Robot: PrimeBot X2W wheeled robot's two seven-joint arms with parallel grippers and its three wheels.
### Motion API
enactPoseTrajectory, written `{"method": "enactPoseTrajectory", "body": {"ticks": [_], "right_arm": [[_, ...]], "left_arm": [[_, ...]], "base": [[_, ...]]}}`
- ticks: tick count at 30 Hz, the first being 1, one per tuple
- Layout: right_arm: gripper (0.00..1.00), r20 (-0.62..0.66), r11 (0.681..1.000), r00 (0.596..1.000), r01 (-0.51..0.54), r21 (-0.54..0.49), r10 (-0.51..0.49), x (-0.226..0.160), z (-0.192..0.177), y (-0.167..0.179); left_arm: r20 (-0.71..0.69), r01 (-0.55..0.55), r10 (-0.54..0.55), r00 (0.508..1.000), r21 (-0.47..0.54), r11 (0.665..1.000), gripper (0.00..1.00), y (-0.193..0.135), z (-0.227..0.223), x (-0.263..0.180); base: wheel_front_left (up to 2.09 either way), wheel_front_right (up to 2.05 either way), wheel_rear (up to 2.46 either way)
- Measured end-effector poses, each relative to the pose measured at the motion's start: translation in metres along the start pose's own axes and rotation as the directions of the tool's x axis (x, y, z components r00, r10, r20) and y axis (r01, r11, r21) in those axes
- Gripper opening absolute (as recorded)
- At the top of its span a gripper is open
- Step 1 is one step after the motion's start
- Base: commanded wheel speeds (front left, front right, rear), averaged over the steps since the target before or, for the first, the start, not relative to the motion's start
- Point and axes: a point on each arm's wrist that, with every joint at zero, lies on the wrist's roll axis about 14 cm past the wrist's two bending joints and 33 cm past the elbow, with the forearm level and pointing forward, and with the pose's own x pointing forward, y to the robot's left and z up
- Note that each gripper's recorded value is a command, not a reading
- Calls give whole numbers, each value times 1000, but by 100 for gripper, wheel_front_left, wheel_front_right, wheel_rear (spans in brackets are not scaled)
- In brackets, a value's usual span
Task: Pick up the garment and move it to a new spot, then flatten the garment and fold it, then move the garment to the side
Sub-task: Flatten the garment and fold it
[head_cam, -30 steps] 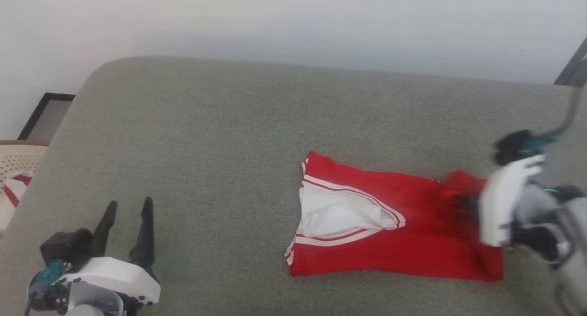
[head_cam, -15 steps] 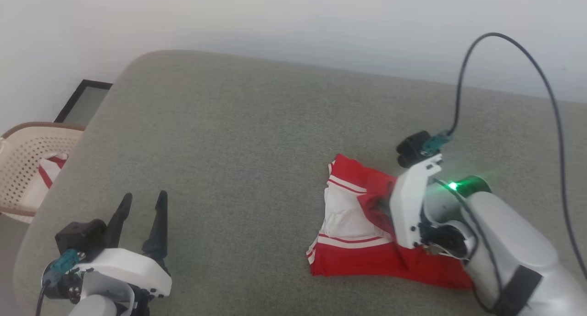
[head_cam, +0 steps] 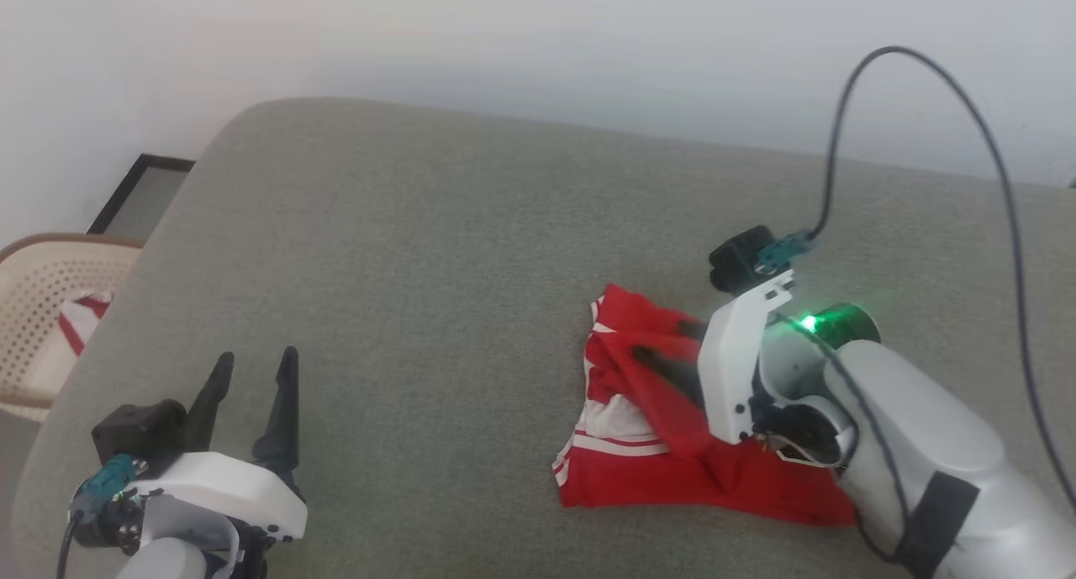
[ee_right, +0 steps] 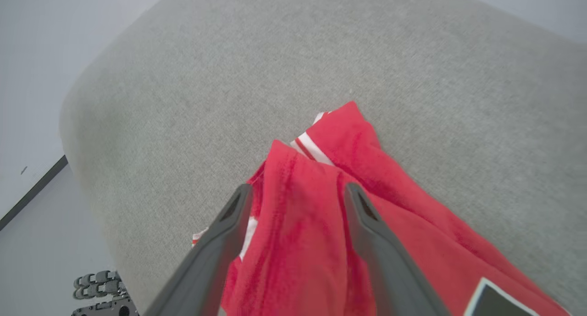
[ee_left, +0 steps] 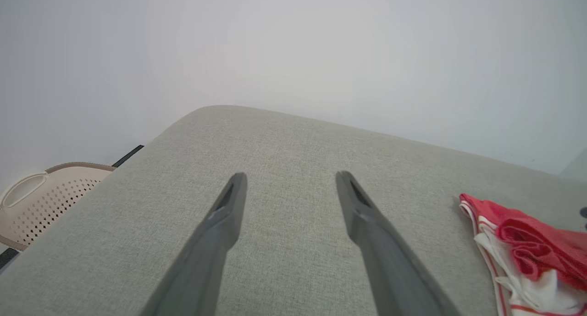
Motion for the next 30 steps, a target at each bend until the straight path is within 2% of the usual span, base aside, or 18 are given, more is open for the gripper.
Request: {"method": "enactPoseTrajectory", "body": {"ticks": [6, 13, 17, 20, 24, 28, 30], "right_arm": [[100, 136, 998, 989, 60, -9, -58, -31, 19, -25], [100, 297, 986, 941, 165, 22, -164, -77, 29, -61], [100, 400, 967, 882, 253, 43, -249, -113, 27, -85], [100, 477, 946, 821, 310, 89, -314, -141, 24, -102], [100, 536, 910, 742, 389, 146, -403, -177, 9, -122], [100, 590, 873, 667, 466, 146, -455, -206, -5, -132], [100, 589, 850, 643, 503, 158, -490, -216, -17, -138]], "left_arm": [[6, 18, -18, 1000, 5, 1000, 100, -3, 1, 2], [11, 49, -49, 999, 14, 999, 100, -11, 3, 4], [8, 70, -70, 998, 15, 997, 100, -17, 2, 5], [15, 89, -89, 996, 10, 996, 100, -23, 4, 7], [19, 115, -115, 993, 13, 993, 100, -31, 5, 8], [23, 131, -131, 991, 16, 991, 100, -37, 7, 11], [22, 135, -135, 991, 16, 991, 100, -38, 7, 11]], "base": [[0, 0, 0], [0, 0, 0], [0, 0, 0], [0, 0, 0], [0, 0, 0], [0, 0, 0], [0, 0, 0]]}}
